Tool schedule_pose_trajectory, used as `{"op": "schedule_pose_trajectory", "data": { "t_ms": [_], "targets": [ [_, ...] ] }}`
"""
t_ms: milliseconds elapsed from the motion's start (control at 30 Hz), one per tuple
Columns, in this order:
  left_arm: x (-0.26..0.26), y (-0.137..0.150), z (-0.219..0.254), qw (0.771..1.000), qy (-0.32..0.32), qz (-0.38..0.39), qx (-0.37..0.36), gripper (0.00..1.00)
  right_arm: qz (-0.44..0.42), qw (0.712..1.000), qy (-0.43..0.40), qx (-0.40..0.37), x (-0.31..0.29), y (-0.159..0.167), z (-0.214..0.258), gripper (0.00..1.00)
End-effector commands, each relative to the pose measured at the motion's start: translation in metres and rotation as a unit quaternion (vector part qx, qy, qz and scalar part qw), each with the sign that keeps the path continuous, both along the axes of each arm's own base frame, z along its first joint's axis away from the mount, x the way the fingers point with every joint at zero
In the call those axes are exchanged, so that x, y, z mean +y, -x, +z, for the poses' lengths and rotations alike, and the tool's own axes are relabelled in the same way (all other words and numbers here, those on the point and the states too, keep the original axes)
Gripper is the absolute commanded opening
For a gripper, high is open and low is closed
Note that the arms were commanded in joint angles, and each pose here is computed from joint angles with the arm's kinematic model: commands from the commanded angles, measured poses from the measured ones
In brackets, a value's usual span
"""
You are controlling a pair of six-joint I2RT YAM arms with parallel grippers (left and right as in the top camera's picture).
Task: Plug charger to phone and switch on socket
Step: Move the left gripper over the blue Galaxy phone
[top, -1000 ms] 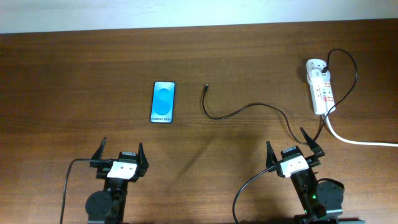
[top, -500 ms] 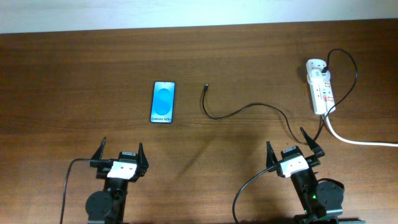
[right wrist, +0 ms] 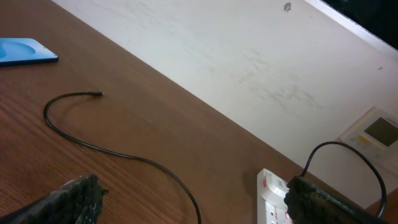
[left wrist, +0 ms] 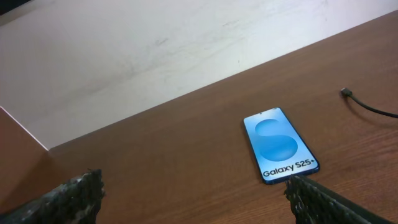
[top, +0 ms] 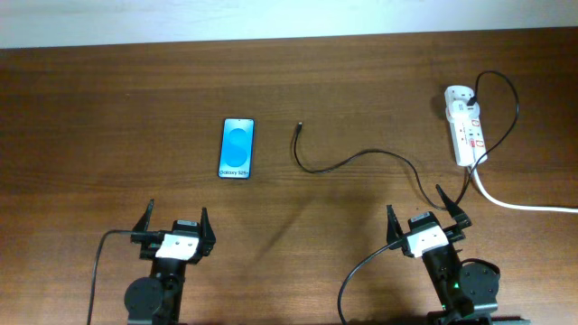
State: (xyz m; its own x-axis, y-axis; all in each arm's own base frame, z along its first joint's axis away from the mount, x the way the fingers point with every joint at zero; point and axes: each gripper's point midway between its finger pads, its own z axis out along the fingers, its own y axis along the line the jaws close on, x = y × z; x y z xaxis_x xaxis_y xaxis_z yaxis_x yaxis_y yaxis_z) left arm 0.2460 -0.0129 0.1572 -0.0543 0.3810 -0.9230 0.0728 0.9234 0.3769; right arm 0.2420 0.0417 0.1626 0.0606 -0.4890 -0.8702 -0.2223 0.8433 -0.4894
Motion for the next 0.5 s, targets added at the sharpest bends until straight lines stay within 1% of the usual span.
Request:
{"op": "schedule_pose_trajectory", "data": {
  "t_ms": [0,267,367,467],
  "targets": [
    [0.000,0.000,-0.001,1.000,-0.006,-0.001,0.001,0.99,-0.003,1.000,-0.005,0.004,0.000,0.000,-0.003,0.98],
    [0.000,0.000,0.004,1.000,-0.005,-0.001,-0.007,0.99,-0.003,1.000,-0.005,0.004,0.000,0.000,-0.003,0.98],
    [0.000,0.000,0.013,1.000,0.028,0.002,-0.012,0.99,-0.003,1.000,-0.005,0.004,0.000,0.000,-0.003,0.98],
    [0.000,-0.002,0.015,0.998,0.069,0.005,0.006,0.99,-0.003,1.000,-0.005,0.004,0.000,0.000,-0.003,0.98]
  ]
}}
